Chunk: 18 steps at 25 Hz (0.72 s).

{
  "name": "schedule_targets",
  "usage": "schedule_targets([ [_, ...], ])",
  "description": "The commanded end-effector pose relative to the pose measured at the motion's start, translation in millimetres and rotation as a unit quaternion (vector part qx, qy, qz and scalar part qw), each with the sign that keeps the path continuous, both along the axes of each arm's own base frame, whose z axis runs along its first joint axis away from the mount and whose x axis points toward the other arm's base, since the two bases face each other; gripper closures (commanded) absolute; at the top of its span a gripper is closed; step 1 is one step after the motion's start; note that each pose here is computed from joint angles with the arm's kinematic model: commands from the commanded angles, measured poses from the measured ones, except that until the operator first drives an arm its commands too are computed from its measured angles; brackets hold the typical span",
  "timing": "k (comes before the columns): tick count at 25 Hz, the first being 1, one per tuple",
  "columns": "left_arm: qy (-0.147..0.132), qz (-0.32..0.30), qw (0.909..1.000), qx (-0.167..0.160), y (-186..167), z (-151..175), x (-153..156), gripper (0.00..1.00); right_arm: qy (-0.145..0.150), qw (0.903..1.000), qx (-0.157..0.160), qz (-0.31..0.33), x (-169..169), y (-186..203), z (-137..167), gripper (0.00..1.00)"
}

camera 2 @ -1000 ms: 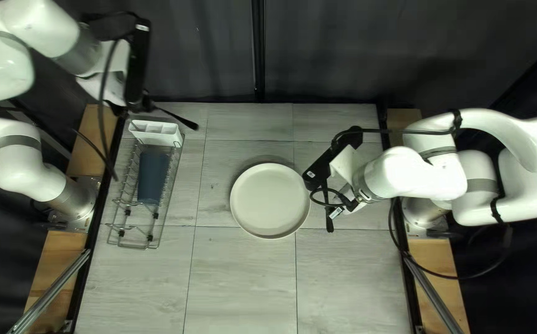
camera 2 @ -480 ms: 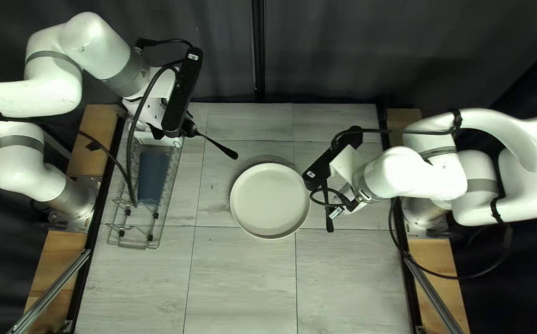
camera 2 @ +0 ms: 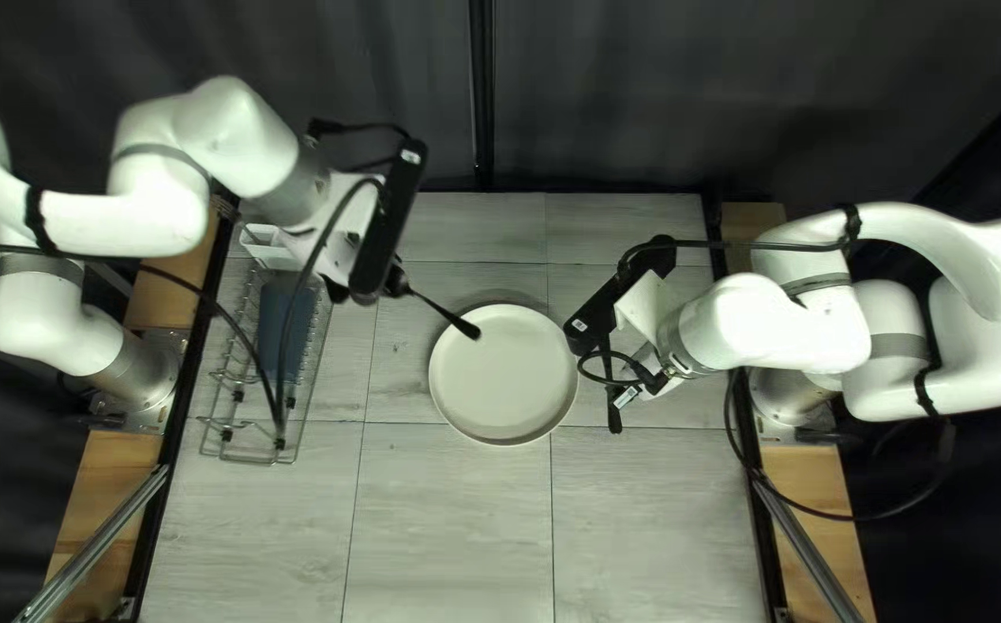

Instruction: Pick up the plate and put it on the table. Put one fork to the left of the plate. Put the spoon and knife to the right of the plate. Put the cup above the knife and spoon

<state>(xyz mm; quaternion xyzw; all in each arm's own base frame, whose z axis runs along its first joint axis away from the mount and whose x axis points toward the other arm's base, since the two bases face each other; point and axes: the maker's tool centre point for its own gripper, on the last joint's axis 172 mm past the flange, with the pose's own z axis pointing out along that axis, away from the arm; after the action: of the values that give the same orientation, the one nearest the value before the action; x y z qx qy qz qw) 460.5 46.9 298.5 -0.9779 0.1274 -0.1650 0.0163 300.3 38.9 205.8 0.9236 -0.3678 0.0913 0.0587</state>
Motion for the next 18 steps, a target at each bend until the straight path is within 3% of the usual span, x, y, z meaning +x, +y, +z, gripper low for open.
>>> schedule_targets([
  [1,0.000,0.000,1.0000,0.000,0,0,0,1.00,-0.024,0.9992,-0.012,0.031,26,0,-2,0.00],
  [11,0.000,0.000,1.0000,0.000,0,0,0,1.00,-0.106,0.9837,-0.091,0.113,117,-20,16,0.00],
  [18,0.000,0.000,1.0000,0.000,0,0,0,1.00,-0.169,0.9616,-0.130,0.173,159,-24,13,0.00],
])
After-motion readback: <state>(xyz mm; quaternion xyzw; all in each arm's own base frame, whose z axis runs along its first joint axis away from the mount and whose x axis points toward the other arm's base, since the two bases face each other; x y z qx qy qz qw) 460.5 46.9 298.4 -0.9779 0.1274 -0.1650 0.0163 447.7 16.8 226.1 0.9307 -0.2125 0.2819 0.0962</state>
